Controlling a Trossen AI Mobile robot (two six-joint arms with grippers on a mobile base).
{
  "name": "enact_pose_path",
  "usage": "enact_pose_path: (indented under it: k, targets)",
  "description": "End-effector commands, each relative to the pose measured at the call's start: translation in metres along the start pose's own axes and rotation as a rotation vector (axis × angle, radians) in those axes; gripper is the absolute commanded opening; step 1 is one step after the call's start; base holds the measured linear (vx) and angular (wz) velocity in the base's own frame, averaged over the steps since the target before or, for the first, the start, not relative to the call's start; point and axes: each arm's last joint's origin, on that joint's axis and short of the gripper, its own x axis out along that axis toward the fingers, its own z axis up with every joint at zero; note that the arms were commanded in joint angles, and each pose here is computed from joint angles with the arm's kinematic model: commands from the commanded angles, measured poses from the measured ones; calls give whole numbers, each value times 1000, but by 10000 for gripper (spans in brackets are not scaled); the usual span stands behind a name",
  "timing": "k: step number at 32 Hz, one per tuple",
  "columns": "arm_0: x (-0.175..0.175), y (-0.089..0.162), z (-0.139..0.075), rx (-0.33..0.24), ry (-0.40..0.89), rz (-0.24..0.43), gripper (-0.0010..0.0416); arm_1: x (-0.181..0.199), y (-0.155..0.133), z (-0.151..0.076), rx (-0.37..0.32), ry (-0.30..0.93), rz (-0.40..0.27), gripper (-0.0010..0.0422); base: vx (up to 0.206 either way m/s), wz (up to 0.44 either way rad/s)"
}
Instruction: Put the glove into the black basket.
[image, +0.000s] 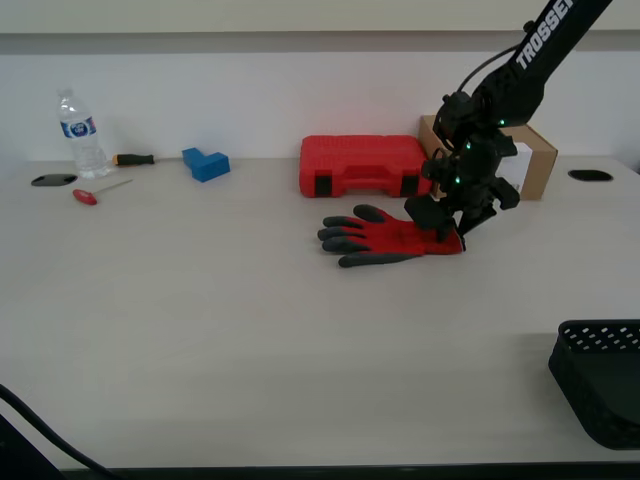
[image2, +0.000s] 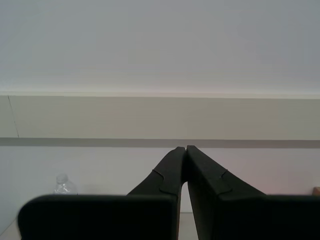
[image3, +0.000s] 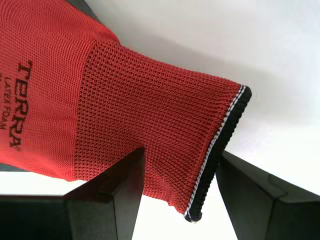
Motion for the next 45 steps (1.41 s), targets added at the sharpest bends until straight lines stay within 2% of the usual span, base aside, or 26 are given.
enact_pose_path:
  k: [1,4,6,7,9,15,22,24,26,28,31,32,35,37,38,40,41,42,43,45]
  targets:
    - [-1,0,3,1,-11,6,183,0,0,1,0,-5,1,0,0,0]
    - [-1,0,4,-1,-14,6,139,0,0,1,0,-5,1,0,0,0]
    - [-1,0,3,-1,-12,12,82,0,0,1,0,-5,1,0,0,0]
    - [-1,0,3,-6,-10,13,39,0,0,1,0,-5,1,0,0,0]
    - [-1,0,3,-12,-9,13,-6,0,0,1,0,-5,1,0,0,0]
    - [-11,1,8,-12,-22,49,-1,0,0,1,0,-5,1,0,0,0]
    - [-78,-1,26,-22,-74,44,-1,0,0,0,0,1,1,0,0,0]
    - [-111,0,31,-34,-96,43,-1,0,0,0,0,2,1,0,0,0]
    - [-141,1,30,-40,-135,44,-1,0,0,0,0,3,1,0,0,0]
    - [-157,1,26,-35,-160,41,-1,0,0,0,0,3,2,0,0,0]
    - [-222,6,-9,16,-264,46,-1,0,0,-1,0,5,7,0,0,0]
    - [-232,7,-17,20,-280,59,-1,0,0,-1,0,6,8,0,0,0]
    - [-260,12,-46,42,-315,73,-1,0,0,-1,0,10,5,0,0,0]
    - [-268,13,-57,48,-330,73,-1,0,0,-1,0,9,2,0,-6,-21]
    - [-281,16,-73,63,-349,77,-1,0,0,-1,0,8,10,0,0,0]
    - [-288,17,-84,73,-363,84,-1,0,0,-1,0,10,9,0,0,0]
    - [-302,21,-104,87,-377,93,-1,0,0,-1,0,8,8,0,0,0]
    - [-306,22,-113,91,-376,94,-1,0,0,-1,0,8,8,0,0,0]
    - [-315,23,-128,102,-380,82,-1,0,0,-1,0,10,0,0,0,0]
    - [-319,24,-139,119,-372,70,-1,0,0,-1,0,8,10,0,0,0]
